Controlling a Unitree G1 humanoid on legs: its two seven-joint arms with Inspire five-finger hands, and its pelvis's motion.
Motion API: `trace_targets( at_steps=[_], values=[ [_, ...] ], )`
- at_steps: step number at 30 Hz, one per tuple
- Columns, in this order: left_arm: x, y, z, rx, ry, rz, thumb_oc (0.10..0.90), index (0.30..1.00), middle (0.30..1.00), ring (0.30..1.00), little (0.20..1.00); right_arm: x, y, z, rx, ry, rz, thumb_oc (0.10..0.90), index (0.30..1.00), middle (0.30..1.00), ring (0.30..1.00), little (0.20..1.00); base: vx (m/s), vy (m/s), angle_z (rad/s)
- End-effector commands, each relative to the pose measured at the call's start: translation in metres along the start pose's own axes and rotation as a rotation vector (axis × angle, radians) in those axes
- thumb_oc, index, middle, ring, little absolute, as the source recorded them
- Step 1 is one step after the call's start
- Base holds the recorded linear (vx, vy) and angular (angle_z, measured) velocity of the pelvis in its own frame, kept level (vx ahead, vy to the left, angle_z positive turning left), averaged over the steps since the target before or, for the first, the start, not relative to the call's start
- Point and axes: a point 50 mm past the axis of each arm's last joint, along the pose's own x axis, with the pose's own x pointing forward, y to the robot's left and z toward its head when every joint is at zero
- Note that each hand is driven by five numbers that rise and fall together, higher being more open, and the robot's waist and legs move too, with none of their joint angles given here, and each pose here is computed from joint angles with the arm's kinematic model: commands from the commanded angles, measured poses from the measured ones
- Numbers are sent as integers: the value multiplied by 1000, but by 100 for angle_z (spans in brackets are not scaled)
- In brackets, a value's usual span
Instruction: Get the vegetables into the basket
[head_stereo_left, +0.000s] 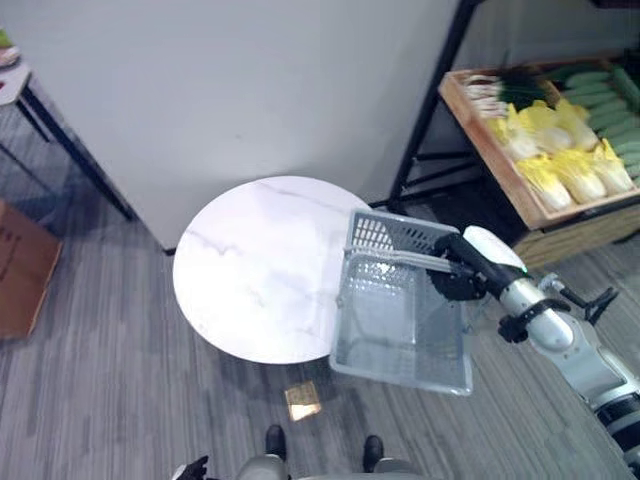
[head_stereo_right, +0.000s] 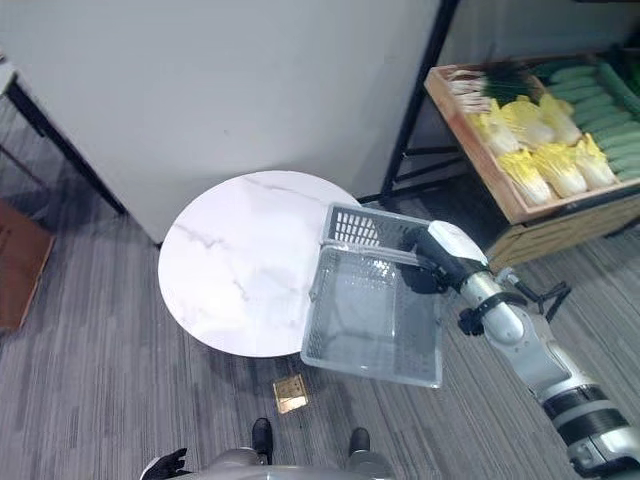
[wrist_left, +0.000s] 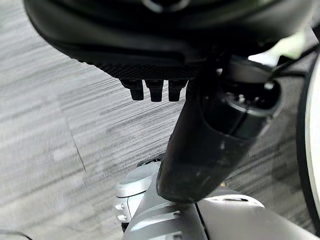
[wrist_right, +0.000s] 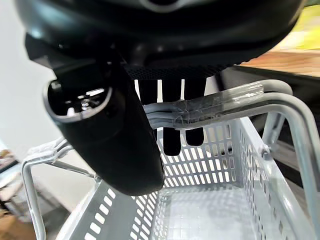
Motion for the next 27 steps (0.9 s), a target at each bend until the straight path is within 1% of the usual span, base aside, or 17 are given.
trace_targets(
  at_steps=[1,4,7,9,11,14,16,18,20,21,22,27],
  values=[
    [2,4,9,71,-25,2,900,1000,1000,1000,1000,19,-78,57,-104,-301,-291,400,300,300,300,300,-229,97,-71],
    [3,14,20,81,-62,31,900,1000,1000,1000,1000,19,-75,59,-89,-308,-299,400,300,300,300,300,-267,63,-78],
    [3,21,23,91,-72,46,900,1000,1000,1000,1000,17,-72,55,-91,-291,-292,400,300,300,300,300,-232,116,-164],
    [2,23,21,74,-79,48,900,1000,1000,1000,1000,19,-73,61,-102,-319,-280,400,300,300,300,300,-189,19,-192],
    [2,19,20,80,-78,31,900,1000,1000,1000,1000,18,-68,61,-75,-322,-276,400,300,300,300,300,-46,-176,-173],
    [3,9,30,90,-108,8,900,1000,1000,1000,1000,2,-72,46,-88,-256,-307,400,300,300,300,300,19,-318,-87],
    [4,3,36,71,-133,-7,900,1000,1000,1000,1000,-8,-77,34,-94,-198,-358,400,300,300,300,300,6,-362,-29],
    [4,0,38,65,-140,-11,900,1000,1000,1000,1000,-12,-80,28,-86,-173,-380,400,300,300,300,300,5,-238,-42],
    [4,-1,47,75,-171,-10,900,1000,1000,1000,1000,-22,-81,10,-108,-87,-396,400,300,300,300,300,32,-468,-44],
    [4,5,55,42,-207,11,900,1000,1000,1000,1000,-22,-82,1,-122,-47,-389,400,300,300,300,300,12,-508,-32],
    [3,5,60,1,-230,24,900,1000,1000,1000,1000,-13,-84,1,-137,-49,-391,400,300,300,300,300,-3,-254,-67],
    [3,10,55,-22,-230,50,900,1000,1000,1000,1000,-2,-80,1,-121,-55,-373,400,300,300,300,300,113,-47,-107]
  ],
)
